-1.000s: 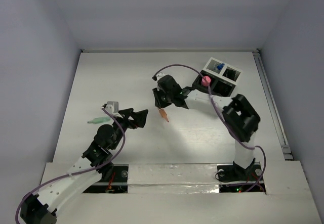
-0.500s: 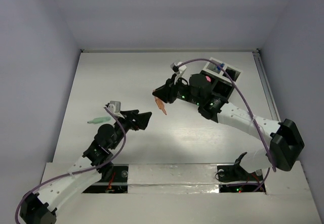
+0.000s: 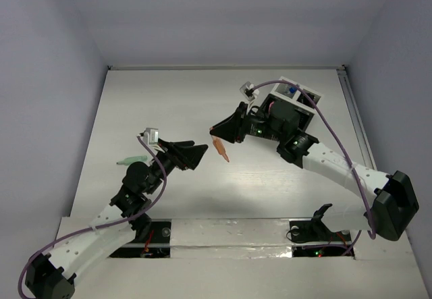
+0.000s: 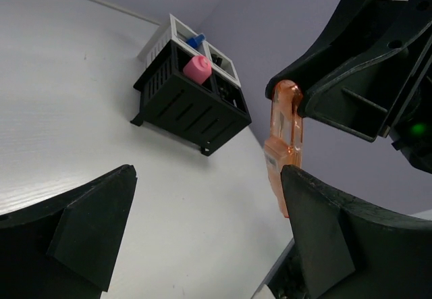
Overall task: Sort the stationery into containers
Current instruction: Close the pen cap on the pen.
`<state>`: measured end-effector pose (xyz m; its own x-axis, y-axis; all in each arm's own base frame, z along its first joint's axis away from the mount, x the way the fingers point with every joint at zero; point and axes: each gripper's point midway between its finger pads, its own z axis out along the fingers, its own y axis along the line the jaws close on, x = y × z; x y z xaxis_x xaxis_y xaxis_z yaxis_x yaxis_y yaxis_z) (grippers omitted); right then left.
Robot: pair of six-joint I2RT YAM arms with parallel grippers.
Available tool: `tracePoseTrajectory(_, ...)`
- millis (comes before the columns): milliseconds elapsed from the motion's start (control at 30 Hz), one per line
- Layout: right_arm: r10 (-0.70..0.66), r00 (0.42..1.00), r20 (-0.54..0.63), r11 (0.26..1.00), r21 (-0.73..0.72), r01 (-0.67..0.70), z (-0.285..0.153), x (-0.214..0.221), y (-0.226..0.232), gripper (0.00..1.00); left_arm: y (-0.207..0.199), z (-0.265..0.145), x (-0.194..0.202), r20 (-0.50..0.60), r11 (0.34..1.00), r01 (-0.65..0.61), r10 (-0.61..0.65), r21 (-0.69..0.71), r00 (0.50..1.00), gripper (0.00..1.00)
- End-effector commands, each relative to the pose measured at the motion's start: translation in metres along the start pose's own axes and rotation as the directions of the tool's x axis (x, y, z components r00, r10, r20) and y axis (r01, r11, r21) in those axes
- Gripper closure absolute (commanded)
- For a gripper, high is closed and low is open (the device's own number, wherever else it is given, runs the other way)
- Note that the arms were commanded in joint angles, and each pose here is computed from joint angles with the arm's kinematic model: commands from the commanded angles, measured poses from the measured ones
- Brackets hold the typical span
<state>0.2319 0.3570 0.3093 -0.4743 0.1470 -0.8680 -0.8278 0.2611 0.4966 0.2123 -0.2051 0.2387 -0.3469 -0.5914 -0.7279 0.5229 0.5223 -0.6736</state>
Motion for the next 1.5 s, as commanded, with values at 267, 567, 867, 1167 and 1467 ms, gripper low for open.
tracePoseTrajectory(267,0.004,1.000,0.012,0.988,-0.155,-0.002,0.000,-0.003,0.027,1.00,-0.036,0.007,-0.025,0.042,0.991,0.077,-0.082,0.112,0.996,0.14)
tracePoseTrajectory(567,0.010,1.000,-0.010,0.982,-0.187,-0.011,-0.002,0.004,0.031,1.00,-0.042,0.011,-0.024,0.024,0.985,0.110,-0.114,0.130,0.993,0.15)
tracePoseTrajectory(867,0.014,1.000,-0.020,0.977,-0.212,-0.018,-0.001,0.006,0.034,1.00,-0.045,0.013,-0.019,0.003,0.982,0.112,-0.113,0.152,0.994,0.15)
tracePoseTrajectory(1167,-0.038,0.998,0.057,0.992,-0.119,0.044,0.000,-0.023,0.021,1.00,-0.043,0.002,0.000,-0.060,0.975,0.132,-0.123,0.181,0.991,0.17)
tracePoseTrajectory(1467,-0.057,0.986,0.155,0.998,-0.009,0.059,0.000,-0.053,0.001,1.00,-0.033,-0.007,0.022,-0.120,0.972,0.154,-0.134,0.177,0.984,0.17)
